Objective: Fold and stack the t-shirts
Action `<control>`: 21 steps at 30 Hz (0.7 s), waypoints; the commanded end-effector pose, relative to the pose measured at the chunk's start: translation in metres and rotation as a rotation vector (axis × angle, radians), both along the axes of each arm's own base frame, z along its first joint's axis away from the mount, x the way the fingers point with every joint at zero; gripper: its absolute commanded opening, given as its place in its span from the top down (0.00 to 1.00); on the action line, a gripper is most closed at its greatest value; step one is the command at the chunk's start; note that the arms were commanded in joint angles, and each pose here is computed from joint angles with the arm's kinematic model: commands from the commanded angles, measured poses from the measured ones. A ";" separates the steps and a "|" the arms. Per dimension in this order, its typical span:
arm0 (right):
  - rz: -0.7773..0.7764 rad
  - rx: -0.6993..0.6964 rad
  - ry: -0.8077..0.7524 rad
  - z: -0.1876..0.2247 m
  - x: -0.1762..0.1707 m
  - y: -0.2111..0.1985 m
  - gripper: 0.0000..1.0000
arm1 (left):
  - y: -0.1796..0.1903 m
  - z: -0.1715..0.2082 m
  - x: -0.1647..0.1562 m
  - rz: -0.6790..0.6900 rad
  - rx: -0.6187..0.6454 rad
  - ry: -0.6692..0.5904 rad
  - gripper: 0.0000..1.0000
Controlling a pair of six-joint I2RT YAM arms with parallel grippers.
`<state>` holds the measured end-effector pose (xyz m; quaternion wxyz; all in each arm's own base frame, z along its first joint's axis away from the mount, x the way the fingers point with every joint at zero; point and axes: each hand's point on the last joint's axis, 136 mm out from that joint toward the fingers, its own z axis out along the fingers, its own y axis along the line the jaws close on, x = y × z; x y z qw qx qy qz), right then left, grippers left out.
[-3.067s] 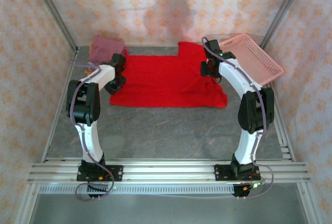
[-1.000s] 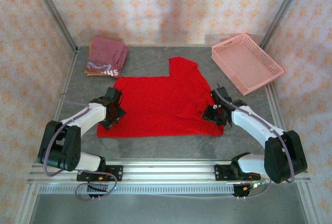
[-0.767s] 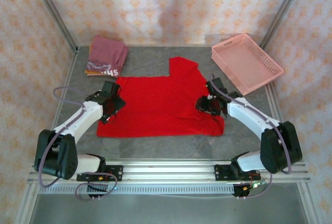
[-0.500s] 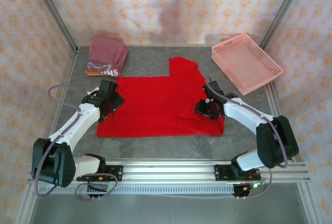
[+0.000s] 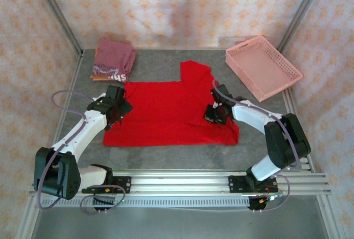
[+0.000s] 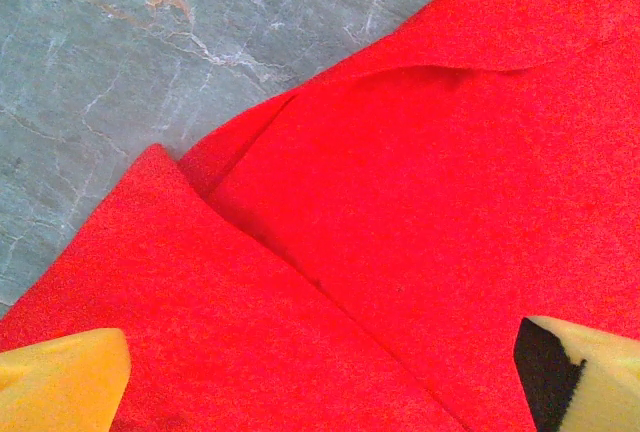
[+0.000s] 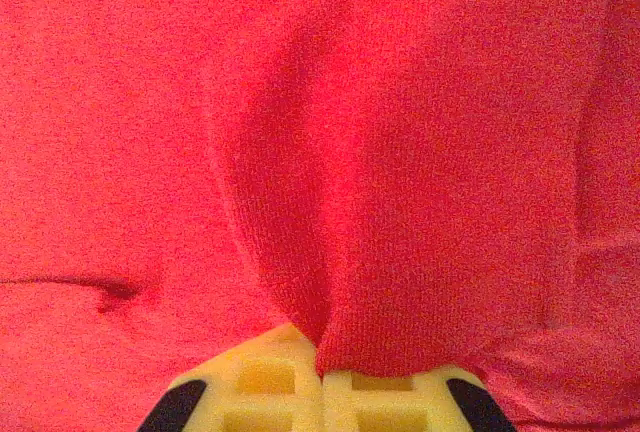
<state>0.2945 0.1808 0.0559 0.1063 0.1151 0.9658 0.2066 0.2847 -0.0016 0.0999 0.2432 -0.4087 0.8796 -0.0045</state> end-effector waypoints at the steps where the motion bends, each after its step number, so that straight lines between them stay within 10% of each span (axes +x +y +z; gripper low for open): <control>1: 0.021 0.024 -0.048 0.014 0.018 0.012 1.00 | 0.006 -0.005 -0.006 -0.011 0.042 0.041 0.00; 14: 0.035 0.058 -0.127 0.037 0.082 0.042 1.00 | 0.001 -0.011 -0.003 -0.027 0.027 0.050 0.00; 21: 0.042 0.092 -0.219 0.068 0.107 0.053 0.45 | -0.006 -0.014 -0.002 -0.062 0.011 0.057 0.00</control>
